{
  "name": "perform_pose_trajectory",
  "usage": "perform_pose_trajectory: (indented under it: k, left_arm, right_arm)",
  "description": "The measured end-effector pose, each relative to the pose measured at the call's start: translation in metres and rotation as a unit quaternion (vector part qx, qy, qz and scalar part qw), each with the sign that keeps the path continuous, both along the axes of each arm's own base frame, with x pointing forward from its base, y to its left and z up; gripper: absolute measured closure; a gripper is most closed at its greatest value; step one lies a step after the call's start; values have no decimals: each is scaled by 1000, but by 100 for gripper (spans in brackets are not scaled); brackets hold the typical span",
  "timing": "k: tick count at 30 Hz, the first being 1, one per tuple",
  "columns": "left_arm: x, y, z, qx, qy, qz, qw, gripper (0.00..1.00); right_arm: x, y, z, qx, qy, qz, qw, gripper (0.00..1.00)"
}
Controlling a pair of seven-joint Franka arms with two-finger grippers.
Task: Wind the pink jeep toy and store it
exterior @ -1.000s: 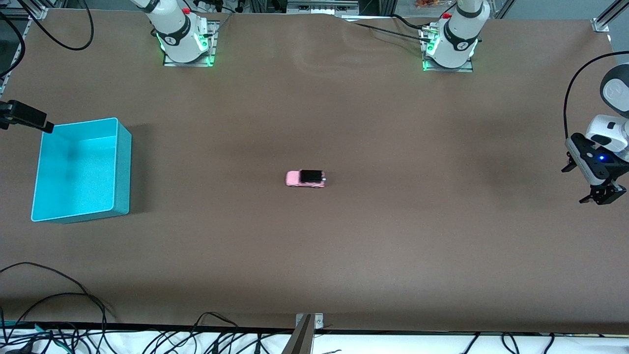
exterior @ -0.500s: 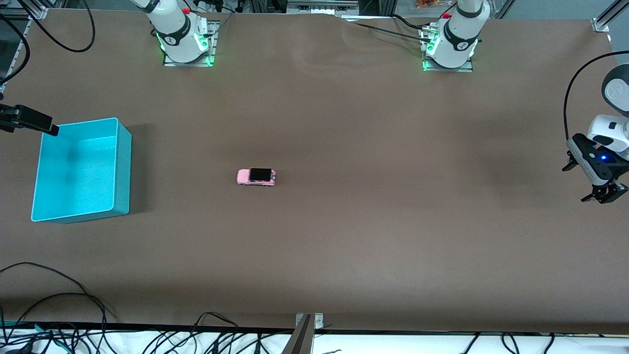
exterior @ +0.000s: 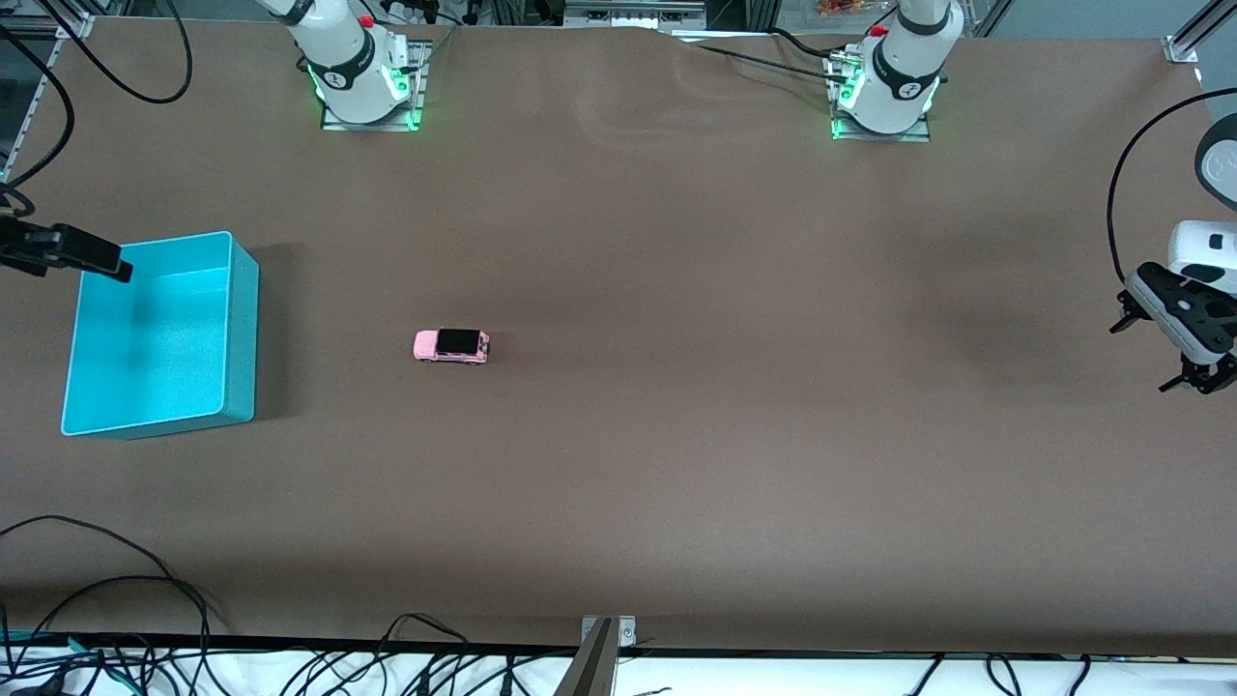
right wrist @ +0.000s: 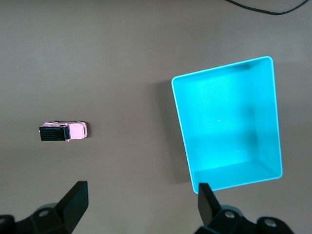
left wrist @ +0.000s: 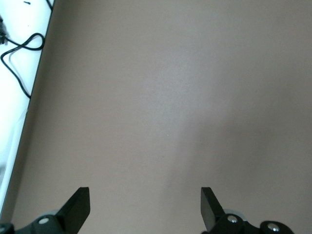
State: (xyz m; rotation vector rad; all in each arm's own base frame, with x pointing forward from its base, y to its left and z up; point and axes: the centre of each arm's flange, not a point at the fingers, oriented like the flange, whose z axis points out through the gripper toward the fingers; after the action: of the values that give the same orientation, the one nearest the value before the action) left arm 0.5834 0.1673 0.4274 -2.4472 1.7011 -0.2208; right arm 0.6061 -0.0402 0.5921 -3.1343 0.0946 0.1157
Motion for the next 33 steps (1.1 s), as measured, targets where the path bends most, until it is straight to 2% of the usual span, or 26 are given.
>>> perform_pose_trajectory:
  k: [12,19,28,33]
  left_arm:
    - [-5,-19,13,-22,17,74,997,0]
    - [-6,-49,45,-16,58,125,990,0]
    - [-8,-66,90,-19,88,142,986,0]
    - [-10,-76,109,-24,106,180,978,0]
  right_arm:
    - [8,32,-35,6,-4,27,1000,0]
    - [9,70,-58,13,3,59,998,0]
    - [6,120,-94,20,9,102,995,0]
    - [5,137,-113,21,8,116,993,0]
